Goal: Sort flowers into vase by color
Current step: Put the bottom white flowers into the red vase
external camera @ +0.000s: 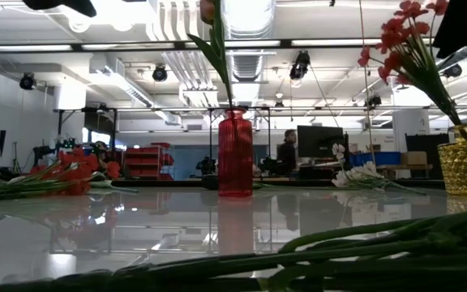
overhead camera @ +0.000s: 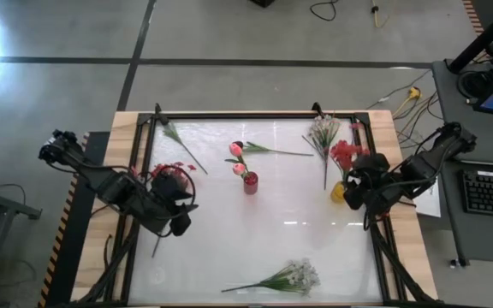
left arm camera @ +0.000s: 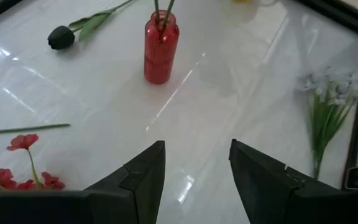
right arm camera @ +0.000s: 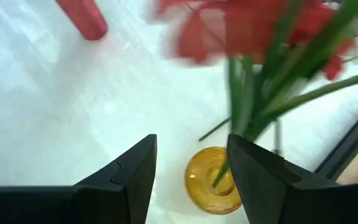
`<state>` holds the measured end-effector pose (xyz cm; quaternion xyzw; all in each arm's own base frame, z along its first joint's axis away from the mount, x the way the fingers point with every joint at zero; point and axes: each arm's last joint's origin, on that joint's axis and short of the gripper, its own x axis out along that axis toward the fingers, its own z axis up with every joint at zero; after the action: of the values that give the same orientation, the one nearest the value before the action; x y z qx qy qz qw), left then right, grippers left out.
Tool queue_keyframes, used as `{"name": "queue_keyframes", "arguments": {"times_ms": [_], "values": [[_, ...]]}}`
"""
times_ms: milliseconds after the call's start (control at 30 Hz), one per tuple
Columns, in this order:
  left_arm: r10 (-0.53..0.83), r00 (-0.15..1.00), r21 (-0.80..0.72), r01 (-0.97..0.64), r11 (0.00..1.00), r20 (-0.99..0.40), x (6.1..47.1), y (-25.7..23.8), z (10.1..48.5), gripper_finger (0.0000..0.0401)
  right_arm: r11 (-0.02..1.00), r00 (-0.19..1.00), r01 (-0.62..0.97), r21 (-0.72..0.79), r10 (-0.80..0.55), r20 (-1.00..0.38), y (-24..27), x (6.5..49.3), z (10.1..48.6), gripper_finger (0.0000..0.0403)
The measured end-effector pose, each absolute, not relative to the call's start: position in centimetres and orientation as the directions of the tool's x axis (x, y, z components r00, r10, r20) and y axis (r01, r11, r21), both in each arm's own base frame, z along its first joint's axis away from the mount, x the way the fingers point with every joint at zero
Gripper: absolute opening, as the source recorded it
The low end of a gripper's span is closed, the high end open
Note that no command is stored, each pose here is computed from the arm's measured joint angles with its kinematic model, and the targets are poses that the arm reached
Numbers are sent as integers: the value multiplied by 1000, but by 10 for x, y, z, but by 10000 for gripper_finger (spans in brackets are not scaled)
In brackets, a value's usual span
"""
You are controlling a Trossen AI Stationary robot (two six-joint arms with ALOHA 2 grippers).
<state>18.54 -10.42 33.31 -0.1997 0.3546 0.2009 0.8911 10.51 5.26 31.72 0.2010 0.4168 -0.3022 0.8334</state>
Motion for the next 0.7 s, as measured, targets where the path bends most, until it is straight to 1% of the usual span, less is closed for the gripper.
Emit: {"name": "queue_keyframes", "arguments": {"times_ms": [133,433,700], "values": [[227,651,-188,-503,844,-724,189,-107,327,168,748,462,655,111,-280,-841,54,104,322,187],[212,644,-190,-496,847,-736,191,-109,325,168,752,375,633,185,-88,-923,59,102,323,187],[207,649,-197,-492,848,-732,191,-109,325,168,762,403,604,232,-42,-914,71,109,322,187]]}}
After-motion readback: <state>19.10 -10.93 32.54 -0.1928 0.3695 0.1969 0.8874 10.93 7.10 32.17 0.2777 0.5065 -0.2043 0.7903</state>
